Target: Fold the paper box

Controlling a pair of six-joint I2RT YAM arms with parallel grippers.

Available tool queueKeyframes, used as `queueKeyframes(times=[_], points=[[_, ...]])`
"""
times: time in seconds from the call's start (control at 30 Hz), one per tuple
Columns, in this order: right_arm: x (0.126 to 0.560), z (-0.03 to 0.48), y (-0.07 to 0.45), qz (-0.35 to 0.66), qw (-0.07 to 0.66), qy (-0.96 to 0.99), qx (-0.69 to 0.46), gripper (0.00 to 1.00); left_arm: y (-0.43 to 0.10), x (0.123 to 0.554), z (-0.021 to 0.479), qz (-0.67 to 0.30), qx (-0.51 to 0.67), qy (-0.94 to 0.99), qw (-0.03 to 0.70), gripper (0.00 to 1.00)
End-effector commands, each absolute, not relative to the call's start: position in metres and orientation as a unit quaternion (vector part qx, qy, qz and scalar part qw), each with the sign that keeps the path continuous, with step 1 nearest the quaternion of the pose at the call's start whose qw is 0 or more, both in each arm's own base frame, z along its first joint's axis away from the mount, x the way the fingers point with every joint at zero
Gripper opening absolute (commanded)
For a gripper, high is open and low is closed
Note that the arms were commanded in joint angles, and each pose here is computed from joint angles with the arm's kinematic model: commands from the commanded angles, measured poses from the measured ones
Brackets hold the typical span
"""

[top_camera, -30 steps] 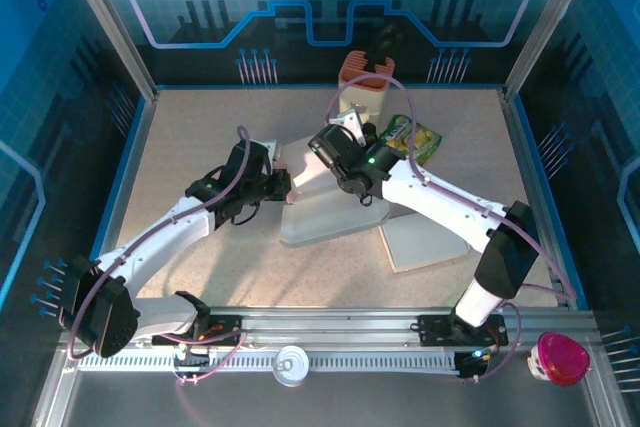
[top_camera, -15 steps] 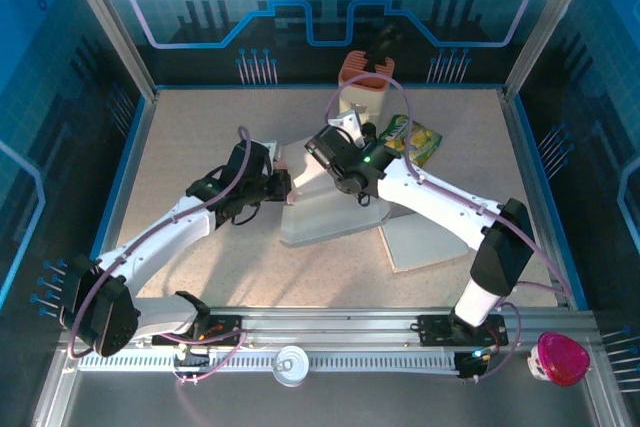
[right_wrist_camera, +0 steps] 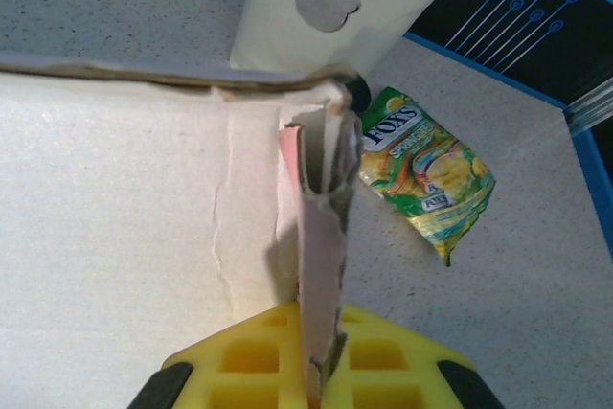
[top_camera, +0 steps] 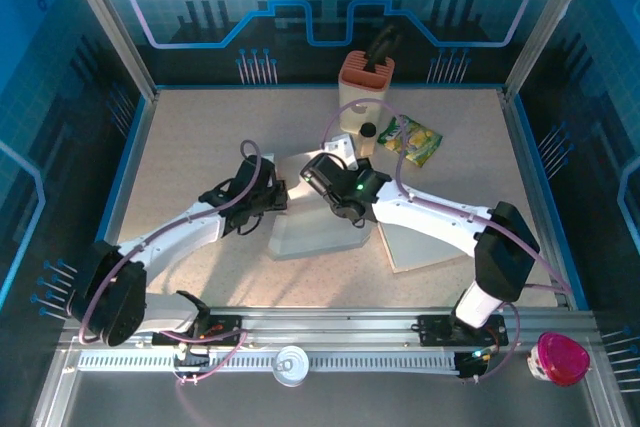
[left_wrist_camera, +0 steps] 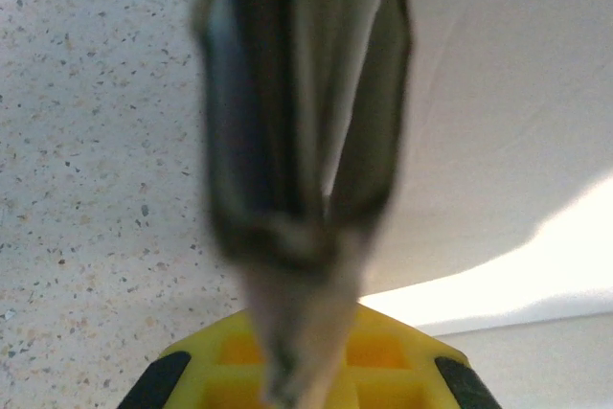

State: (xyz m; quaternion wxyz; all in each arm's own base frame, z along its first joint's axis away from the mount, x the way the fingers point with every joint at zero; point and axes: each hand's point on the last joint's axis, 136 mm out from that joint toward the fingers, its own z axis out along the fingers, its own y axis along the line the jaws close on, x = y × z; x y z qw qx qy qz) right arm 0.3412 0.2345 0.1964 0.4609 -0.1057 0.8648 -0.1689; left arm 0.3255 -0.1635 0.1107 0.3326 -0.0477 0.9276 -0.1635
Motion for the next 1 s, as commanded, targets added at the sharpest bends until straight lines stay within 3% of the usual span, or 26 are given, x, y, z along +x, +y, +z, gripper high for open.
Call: queueKeyframes(times=[0.0,0.33,0.67,0.8,0.97], points=[[0.338,0.176,0.243,-0.171,0.467,0.863,-0.086,0.00,-0.157,0.334,0.093,-0.151,-0.079,0.920,0.353,0.00],[0.339,0.138,0.248,-0.209,0.442,0.867,-0.101,0.00,-0.148,0.329,0.038,-0.127,-0.102,0.928,0.334,0.10],[0.339,0.137,0.247,-0.215,0.439,0.865,-0.109,0.00,-0.130,0.331,0.031,-0.079,-0.122,0.929,0.339,0.22],[0.338,0.136,0.246,-0.216,0.439,0.865,-0.111,0.00,-0.122,0.328,0.035,-0.070,-0.133,0.924,0.351,0.19],[0.337,0.135,0.249,-0.215,0.438,0.865,-0.115,0.00,-0.123,0.328,0.037,-0.071,-0.127,0.925,0.352,0.00]])
